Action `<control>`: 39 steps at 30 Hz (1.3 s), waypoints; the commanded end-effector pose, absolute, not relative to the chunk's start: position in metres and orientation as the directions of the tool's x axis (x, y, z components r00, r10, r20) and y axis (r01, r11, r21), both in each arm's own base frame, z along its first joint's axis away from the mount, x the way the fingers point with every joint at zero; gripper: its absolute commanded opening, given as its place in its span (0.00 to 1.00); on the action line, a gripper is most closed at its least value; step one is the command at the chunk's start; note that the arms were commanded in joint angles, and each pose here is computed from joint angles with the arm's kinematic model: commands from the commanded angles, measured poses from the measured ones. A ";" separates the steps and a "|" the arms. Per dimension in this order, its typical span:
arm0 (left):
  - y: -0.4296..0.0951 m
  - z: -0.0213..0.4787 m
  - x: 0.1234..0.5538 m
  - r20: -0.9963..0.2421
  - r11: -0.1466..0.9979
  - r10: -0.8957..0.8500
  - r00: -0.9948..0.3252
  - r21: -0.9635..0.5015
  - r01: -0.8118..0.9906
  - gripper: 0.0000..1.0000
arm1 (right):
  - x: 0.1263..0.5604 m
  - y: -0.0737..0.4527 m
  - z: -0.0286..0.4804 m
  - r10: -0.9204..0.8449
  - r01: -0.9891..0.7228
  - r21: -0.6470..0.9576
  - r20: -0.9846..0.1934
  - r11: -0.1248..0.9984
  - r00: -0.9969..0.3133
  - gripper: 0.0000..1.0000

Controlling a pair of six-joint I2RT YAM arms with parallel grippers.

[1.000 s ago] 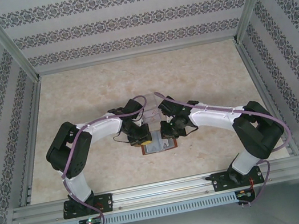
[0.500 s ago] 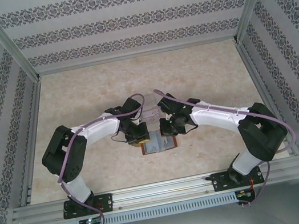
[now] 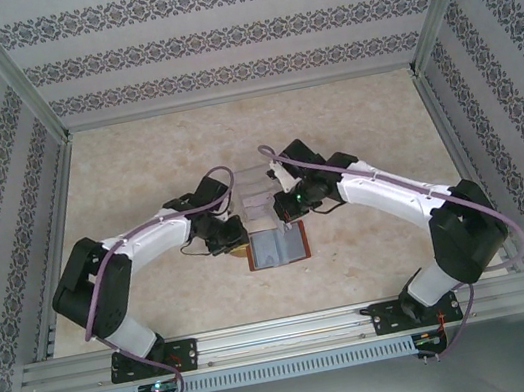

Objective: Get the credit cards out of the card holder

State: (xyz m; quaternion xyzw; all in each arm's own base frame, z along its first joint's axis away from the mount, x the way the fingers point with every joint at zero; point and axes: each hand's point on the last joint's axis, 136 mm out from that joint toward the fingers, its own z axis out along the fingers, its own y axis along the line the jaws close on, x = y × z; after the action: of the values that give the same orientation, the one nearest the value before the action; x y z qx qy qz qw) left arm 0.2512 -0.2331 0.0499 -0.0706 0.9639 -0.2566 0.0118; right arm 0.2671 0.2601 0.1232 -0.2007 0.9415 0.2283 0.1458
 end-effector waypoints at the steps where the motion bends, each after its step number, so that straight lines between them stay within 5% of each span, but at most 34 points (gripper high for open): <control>1: -0.231 0.058 0.261 -0.032 0.830 -0.180 -0.983 -0.542 -0.134 0.13 | 0.273 0.264 0.136 -0.539 -0.684 0.266 -0.450 0.680 -0.711 0.04; 8: -0.219 0.053 0.259 -0.026 0.824 -0.217 -0.976 -0.541 -0.169 0.13 | 0.281 0.273 0.158 -0.787 -0.933 0.082 -0.515 0.349 -0.340 0.02; 17: -0.205 0.055 0.257 -0.032 0.833 -0.238 -0.971 -0.520 -0.187 0.13 | 0.311 0.276 0.157 -0.916 -0.995 -0.082 -0.401 0.060 -0.022 0.00; 39: -0.190 0.052 0.261 -0.011 0.824 -0.293 -0.956 -0.511 -0.247 0.13 | 0.382 0.294 0.114 -0.962 -0.992 -0.041 -0.244 -0.116 0.123 0.00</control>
State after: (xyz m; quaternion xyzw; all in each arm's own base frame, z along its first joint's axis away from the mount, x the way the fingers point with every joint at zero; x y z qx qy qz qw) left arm 0.2596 -0.1959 0.0551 -0.1271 0.9536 -0.2682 0.0506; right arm 0.3859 0.2991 0.1197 -0.7319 0.6664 0.0709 0.1234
